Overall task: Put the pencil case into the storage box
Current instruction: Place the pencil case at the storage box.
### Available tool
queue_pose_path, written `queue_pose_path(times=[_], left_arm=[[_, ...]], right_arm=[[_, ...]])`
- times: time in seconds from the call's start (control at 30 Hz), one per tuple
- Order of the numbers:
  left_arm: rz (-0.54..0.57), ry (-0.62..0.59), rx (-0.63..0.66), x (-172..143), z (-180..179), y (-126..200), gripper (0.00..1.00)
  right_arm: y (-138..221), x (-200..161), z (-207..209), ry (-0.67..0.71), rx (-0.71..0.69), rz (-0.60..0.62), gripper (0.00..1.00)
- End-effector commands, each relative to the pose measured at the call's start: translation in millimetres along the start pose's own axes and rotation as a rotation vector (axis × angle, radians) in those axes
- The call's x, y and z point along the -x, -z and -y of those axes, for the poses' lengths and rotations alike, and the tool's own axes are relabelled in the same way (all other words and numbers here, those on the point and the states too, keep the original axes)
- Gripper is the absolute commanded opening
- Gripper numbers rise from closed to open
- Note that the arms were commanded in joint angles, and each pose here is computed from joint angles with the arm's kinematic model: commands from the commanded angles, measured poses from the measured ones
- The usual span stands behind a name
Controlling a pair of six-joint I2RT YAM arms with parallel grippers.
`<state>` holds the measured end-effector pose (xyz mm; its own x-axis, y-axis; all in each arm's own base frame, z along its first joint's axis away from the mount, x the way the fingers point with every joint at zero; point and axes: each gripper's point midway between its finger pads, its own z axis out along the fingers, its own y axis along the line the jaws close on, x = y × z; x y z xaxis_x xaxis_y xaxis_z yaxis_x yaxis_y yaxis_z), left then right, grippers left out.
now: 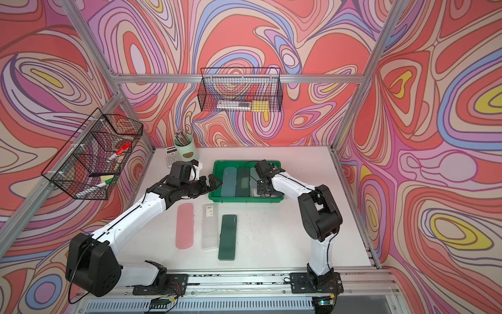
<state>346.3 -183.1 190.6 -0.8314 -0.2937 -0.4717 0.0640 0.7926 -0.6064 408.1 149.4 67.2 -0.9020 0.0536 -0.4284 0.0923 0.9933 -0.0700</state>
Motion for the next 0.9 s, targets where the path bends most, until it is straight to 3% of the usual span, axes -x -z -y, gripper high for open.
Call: queue_pose_path(times=[0.0,0.3,0.6,0.87], left_arm=[[0.003,-0.019,0.013,-5.2,-4.8,9.1,0.99],[-0.007,-0.017,0.056,-21.7,-18.2,20.6,0.99],[-0.062,-0.007,0.09,-48.0,-35.1,24.1,0.99],[-0.074,-0.008,0.097,-51.2,-37.3,24.2,0.99]], right_arm=[[5.2,11.3,7.1,-0.017,-0.038,0.032,0.96],[30.0,24.2,13.7,-0.028,-0.044,0.078,0.98],[2.1,21.5,15.8,0.024,-0.133,0.024,0.98],[-14.1,20.6,15.3,0.046,-0.17,0.001,0.98]])
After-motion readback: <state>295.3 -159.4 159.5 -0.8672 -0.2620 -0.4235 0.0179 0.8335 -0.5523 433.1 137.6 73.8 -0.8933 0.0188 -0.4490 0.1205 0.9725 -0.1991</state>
